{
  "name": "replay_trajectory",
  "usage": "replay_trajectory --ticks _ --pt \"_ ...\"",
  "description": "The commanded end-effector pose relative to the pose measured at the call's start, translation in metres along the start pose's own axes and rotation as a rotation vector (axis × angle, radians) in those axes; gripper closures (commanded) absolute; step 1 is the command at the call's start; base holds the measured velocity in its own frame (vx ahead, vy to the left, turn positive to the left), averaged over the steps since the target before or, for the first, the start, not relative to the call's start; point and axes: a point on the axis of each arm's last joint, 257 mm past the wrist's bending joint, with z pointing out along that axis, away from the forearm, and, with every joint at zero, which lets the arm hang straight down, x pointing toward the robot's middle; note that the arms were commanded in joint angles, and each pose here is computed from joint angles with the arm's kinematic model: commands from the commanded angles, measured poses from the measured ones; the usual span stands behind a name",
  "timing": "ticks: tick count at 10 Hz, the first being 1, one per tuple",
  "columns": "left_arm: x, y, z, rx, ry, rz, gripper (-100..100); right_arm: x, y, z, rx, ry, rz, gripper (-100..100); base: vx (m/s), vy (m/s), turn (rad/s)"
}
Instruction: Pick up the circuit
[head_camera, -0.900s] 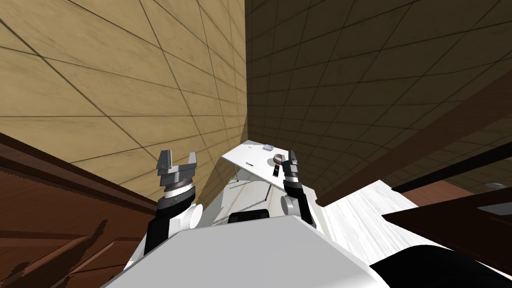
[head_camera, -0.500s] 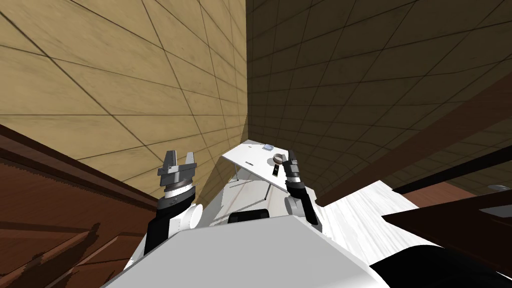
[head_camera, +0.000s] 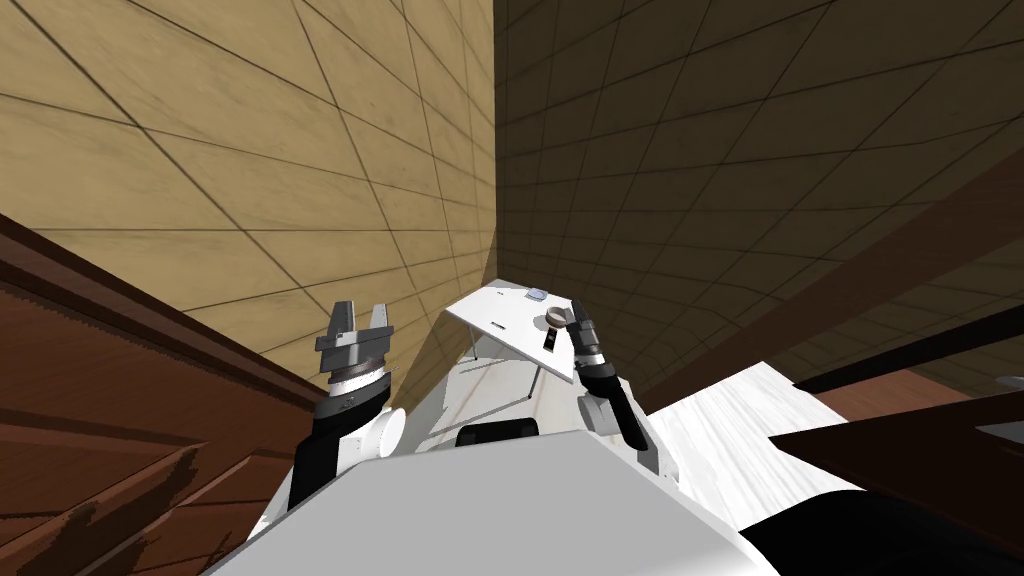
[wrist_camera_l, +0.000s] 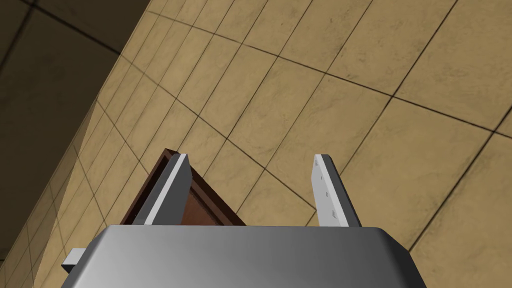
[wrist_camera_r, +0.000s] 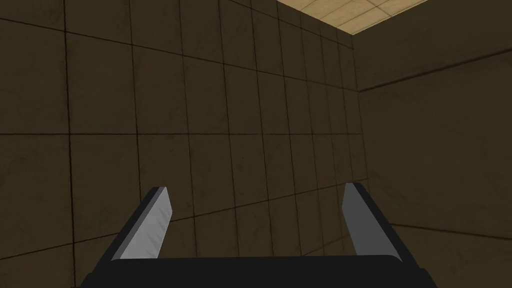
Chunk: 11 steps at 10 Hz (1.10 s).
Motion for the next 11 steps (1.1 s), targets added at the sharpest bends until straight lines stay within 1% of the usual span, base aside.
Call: replay_trajectory --ticks 1,2,3,4,5,6,7,8,9,10,11 --pt "0.000 0.000 0.000 0.000 0.000 0.000 0 0.002 0.001 -0.001 -0.005 0.032 -0.036 -100 -0.021 -0.021 0.034" --pt "0.000 0.000 0.000 0.000 0.000 0.000 0 0.006 0.001 -0.001 -0.012 0.065 -0.091 -100 -0.031 -0.032 0.083" --pt "0.000 0.000 0.000 0.000 0.000 0.000 0 0.007 0.001 -0.001 -0.014 0.080 -0.098 -100 -0.028 -0.032 0.033" --pt "0.000 0.000 0.000 0.000 0.000 0.000 0 0.011 0.001 -0.003 -0.021 0.115 -0.156 -100 -0.031 -0.033 0.066" --pt "0.000 0.000 0.000 0.000 0.000 0.000 0 0.012 0.001 -0.003 -0.023 0.131 -0.164 -100 -0.022 -0.028 0.052" --pt "0.000 0.000 0.000 0.000 0.000 0.000 0 0.016 0.000 -0.005 -0.030 0.167 -0.225 -100 -0.024 -0.027 0.105" --pt "0.000 0.000 0.000 0.000 0.000 0.000 0 0.018 0.000 -0.005 -0.033 0.185 -0.234 -100 -0.022 -0.028 0.043" --pt "0.000 0.000 0.000 0.000 0.000 0.000 0 0.023 -0.002 -0.007 -0.039 0.221 -0.296 -100 -0.032 -0.035 0.102" --pt "0.000 0.000 0.000 0.000 0.000 0.000 0 0.025 -0.002 -0.008 -0.043 0.242 -0.306 -100 -0.024 -0.030 0.053" --pt "0.000 0.000 0.000 0.000 0.000 0.000 0 0.030 -0.006 -0.011 -0.049 0.279 -0.367 -100 -0.026 -0.030 0.112" --pt "0.000 0.000 0.000 0.000 0.000 0.000 0 0.032 -0.006 -0.012 -0.054 0.302 -0.381 -100 -0.022 -0.025 0.066"
